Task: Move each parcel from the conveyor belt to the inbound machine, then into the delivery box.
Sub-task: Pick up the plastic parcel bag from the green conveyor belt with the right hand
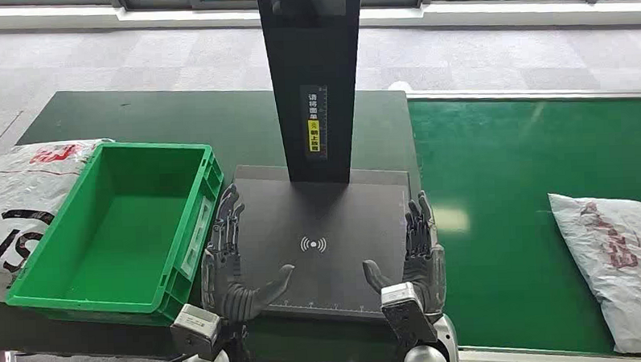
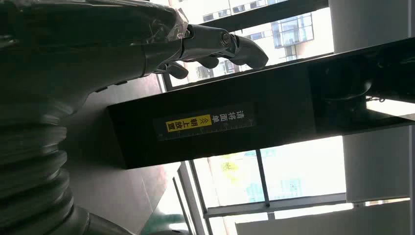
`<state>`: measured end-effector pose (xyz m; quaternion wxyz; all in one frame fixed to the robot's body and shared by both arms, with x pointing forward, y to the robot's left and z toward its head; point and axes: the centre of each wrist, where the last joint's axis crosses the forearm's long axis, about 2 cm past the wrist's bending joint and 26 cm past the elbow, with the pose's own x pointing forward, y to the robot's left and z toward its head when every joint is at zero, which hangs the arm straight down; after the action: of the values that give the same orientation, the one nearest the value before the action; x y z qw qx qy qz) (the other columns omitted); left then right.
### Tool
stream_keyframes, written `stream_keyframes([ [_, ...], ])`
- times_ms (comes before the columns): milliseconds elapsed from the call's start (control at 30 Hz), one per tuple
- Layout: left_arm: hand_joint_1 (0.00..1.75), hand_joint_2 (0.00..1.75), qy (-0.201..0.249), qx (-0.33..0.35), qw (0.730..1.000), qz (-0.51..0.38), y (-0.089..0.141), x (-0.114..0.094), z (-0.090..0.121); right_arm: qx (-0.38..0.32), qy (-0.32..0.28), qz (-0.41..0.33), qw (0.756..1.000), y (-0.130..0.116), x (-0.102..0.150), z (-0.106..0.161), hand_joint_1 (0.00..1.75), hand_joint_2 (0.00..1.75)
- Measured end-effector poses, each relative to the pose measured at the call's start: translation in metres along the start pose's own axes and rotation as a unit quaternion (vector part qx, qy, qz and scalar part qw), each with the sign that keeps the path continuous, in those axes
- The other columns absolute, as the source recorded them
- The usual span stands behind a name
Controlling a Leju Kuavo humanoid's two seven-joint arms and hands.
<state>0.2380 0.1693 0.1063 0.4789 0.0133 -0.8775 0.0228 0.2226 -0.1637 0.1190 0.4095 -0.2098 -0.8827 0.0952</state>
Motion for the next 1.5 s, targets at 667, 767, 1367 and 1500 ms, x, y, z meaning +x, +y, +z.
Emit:
stream_keyframes([
  [667, 0.0, 1.75, -0.002, 0.003, 1.0, 0.0, 0.001, -0.001, 0.002, -0.006, -0.003, 0.019, 1.0, -0.003, -0.004, 0.003, 0.0, 1.75],
  [767, 0.0, 1.75, -0.002, 0.005, 1.0, -0.001, 0.002, -0.001, 0.002, -0.001, 0.019, 0.098, 0.995, -0.007, -0.007, 0.004, 0.0, 1.75],
  [1367, 0.0, 1.75, -0.003, 0.024, 1.0, 0.014, 0.006, 0.001, 0.003, -0.034, 0.228, 0.461, 0.857, -0.121, -0.127, -0.003, 0.0, 1.75],
  [1500, 0.0, 1.75, -0.002, 0.026, 1.0, 0.014, 0.006, 0.001, 0.003, -0.045, 0.255, 0.475, 0.841, -0.14, -0.141, 0.0, 0.0, 1.75],
])
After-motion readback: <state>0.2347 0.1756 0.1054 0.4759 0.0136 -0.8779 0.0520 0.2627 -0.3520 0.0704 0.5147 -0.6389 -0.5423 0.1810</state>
